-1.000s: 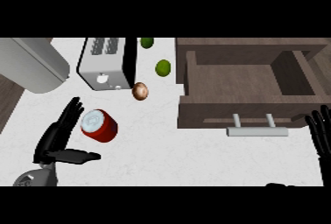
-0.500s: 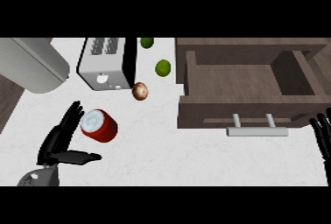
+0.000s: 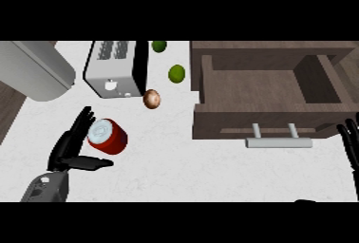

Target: Pick up the can, place it into the drawer and close the drawer

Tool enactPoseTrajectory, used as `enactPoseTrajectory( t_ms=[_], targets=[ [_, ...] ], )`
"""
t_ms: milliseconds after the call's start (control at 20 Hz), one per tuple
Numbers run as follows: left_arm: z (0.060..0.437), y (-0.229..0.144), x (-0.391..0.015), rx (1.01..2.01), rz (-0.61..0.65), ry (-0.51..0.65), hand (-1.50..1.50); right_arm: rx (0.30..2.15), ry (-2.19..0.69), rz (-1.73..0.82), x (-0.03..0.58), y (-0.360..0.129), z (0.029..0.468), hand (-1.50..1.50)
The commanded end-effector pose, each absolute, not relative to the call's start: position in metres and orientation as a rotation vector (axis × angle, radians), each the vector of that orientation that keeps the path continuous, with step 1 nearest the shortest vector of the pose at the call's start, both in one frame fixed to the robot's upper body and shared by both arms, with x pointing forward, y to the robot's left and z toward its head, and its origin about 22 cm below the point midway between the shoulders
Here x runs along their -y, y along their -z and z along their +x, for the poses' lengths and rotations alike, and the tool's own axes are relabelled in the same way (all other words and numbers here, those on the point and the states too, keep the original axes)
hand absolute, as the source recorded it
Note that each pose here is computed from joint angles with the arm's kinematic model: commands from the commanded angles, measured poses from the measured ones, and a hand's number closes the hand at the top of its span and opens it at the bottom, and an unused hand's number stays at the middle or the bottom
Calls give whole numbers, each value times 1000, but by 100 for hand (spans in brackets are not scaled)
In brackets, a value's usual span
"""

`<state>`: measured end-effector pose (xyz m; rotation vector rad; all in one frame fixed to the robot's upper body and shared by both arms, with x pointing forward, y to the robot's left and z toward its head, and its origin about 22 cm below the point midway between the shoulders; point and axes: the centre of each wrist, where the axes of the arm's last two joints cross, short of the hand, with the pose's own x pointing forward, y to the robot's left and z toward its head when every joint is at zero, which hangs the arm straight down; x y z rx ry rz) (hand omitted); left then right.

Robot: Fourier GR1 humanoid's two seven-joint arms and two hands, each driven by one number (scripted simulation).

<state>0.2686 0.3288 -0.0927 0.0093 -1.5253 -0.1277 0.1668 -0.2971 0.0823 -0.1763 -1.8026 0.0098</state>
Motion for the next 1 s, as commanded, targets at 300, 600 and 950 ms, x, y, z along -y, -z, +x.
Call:
enactPoseTrajectory(
  t_ms=[300,600,950],
  targets=[
    [290,103,-321,1534,7,120,-150,1790,-18,-160,306,-81,157,-150],
    [292,99,-297,1529,-19,127,-150,1801,19,-167,309,-104,164,-150],
    [304,95,-287,1533,-28,167,-150,1797,0,-154,300,-109,147,-150]
  ],
)
